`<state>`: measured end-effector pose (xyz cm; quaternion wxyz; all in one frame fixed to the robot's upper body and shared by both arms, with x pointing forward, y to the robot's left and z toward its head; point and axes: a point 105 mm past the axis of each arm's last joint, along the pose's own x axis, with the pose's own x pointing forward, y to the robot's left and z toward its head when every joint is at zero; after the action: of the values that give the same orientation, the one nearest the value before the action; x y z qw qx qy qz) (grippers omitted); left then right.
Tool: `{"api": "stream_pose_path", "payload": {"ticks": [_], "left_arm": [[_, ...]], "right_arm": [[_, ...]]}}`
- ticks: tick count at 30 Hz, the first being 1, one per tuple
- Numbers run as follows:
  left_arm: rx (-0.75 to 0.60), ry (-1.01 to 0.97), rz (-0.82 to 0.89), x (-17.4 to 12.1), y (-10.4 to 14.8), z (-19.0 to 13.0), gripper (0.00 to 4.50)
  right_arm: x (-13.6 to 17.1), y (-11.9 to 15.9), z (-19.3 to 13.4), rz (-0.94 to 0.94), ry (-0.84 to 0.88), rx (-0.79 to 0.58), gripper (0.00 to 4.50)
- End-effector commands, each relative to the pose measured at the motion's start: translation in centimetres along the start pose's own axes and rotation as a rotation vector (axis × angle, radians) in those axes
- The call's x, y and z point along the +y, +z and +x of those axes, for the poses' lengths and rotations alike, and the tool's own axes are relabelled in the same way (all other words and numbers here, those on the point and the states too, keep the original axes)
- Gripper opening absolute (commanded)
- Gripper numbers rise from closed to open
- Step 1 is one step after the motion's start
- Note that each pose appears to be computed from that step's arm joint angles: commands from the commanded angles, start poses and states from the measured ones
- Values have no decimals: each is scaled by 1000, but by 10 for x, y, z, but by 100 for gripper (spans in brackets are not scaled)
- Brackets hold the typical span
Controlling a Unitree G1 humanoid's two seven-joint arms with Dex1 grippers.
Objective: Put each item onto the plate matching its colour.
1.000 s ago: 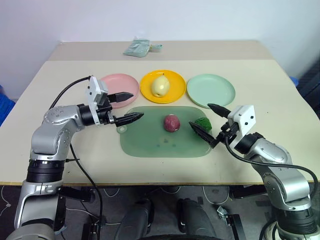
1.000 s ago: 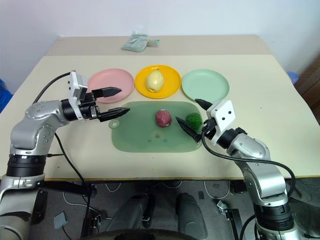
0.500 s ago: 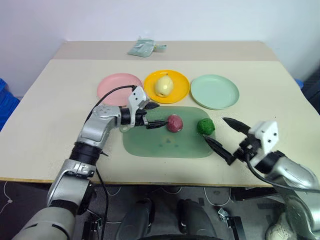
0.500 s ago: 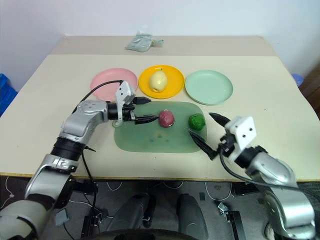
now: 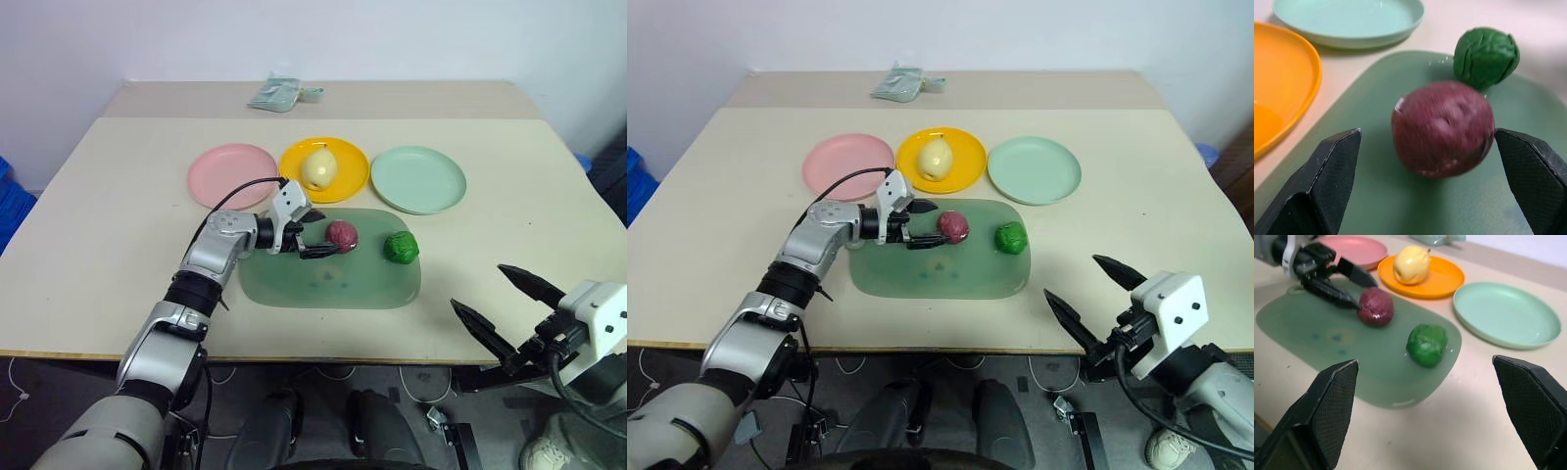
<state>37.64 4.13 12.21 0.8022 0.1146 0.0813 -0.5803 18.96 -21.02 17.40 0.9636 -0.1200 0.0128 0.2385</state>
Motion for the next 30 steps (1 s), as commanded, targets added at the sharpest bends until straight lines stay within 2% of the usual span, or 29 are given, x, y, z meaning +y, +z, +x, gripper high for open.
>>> {"api": "stream_pose_path", "payload": {"ticks": [1,7,13,18,21,27,30], "left_arm": [[-15,-14,54,0,13,8,445],[-42,-25,52,0,19,15,196],[-135,8,41,4,36,0,196],[-248,145,-43,20,53,-50,196],[-259,309,-116,38,51,-74,196],[-234,790,-215,86,31,-126,196],[-208,933,-226,98,22,-137,196]], "right_arm": [[5,11,4,-30,12,-38,450],[3,12,5,-37,8,-45,450],[6,11,7,-34,22,-49,450],[5,10,14,-33,52,-61,450],[3,9,20,-32,71,-71,450],[1,10,36,-41,119,-91,450],[-1,12,40,-43,134,-98,450]]}}
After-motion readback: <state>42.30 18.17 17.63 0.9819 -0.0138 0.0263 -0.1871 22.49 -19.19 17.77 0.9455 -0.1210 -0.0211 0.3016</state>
